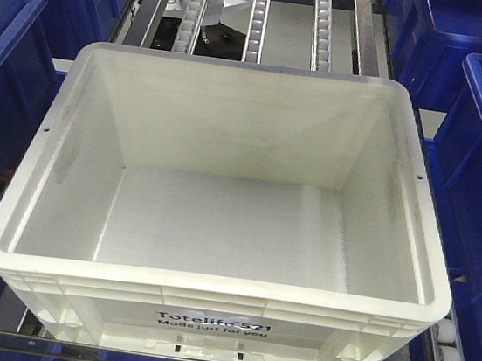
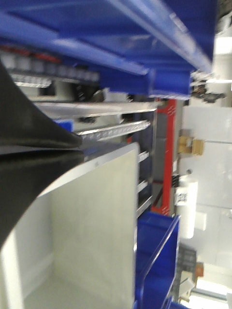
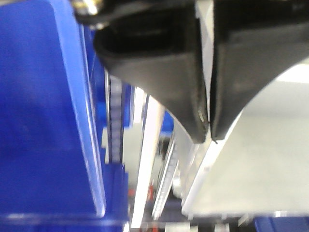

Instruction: Move bin from left to right shelf

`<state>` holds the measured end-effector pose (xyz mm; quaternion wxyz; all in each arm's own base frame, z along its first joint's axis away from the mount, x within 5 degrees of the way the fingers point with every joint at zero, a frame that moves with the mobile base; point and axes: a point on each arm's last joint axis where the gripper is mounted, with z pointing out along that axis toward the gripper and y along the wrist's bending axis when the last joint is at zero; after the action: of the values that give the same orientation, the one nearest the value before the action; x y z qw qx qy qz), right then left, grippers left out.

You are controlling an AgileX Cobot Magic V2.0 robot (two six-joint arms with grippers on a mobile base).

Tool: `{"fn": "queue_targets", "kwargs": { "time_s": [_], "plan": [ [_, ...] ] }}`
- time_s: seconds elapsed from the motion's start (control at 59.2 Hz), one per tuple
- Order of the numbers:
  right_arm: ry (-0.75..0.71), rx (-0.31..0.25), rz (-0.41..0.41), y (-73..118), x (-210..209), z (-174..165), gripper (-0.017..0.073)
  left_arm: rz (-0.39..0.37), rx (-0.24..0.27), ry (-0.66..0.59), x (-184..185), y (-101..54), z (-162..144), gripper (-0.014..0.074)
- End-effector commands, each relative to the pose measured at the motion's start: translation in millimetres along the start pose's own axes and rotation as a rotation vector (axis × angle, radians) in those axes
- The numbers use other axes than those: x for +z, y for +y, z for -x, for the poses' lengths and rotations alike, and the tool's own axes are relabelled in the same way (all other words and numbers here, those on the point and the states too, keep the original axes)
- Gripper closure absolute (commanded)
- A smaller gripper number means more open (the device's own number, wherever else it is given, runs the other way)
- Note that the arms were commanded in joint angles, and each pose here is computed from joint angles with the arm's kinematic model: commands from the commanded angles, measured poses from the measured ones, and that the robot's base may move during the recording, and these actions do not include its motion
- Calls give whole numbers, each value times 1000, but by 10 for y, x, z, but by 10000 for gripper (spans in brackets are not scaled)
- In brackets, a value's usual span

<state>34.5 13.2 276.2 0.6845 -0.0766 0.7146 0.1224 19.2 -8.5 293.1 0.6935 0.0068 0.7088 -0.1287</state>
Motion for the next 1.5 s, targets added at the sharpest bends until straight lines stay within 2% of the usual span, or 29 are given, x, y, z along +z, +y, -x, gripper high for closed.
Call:
{"fn": "queue_targets", "kwargs": {
  "time_s": [0.0, 0.118, 0.253, 0.371, 0.878, 1.03, 1.199, 1.368, 1.486],
  "plan": [
    [8, -2, 6, 16, 14, 181, 564, -48, -58, -42, -79, -54, 105, 590],
    [26, 8, 7, 18, 78, 239, 564, -53, -67, -79, -81, -57, 139, 590],
    [11, 74, 26, 34, 126, 266, 564, -56, -71, -195, -96, -55, 244, 590],
    [-10, 77, 24, 33, 126, 285, 564, -57, -80, -238, -104, -54, 282, 590],
    [15, 68, 24, 33, 139, 265, 562, -55, -87, -130, -86, -56, 186, 588],
    [8, 49, 23, 32, 139, 272, 544, -53, -83, -92, -82, -56, 151, 545],
    [12, 49, 24, 32, 139, 268, 429, -52, -72, -87, -82, -56, 146, 405],
    [25, 47, 24, 33, 138, 256, 210, -50, -69, -88, -82, -54, 147, 232],
    [76, 46, 30, 39, 136, 210, 73, -50, -68, -86, -81, -54, 146, 168]
  ]
}}
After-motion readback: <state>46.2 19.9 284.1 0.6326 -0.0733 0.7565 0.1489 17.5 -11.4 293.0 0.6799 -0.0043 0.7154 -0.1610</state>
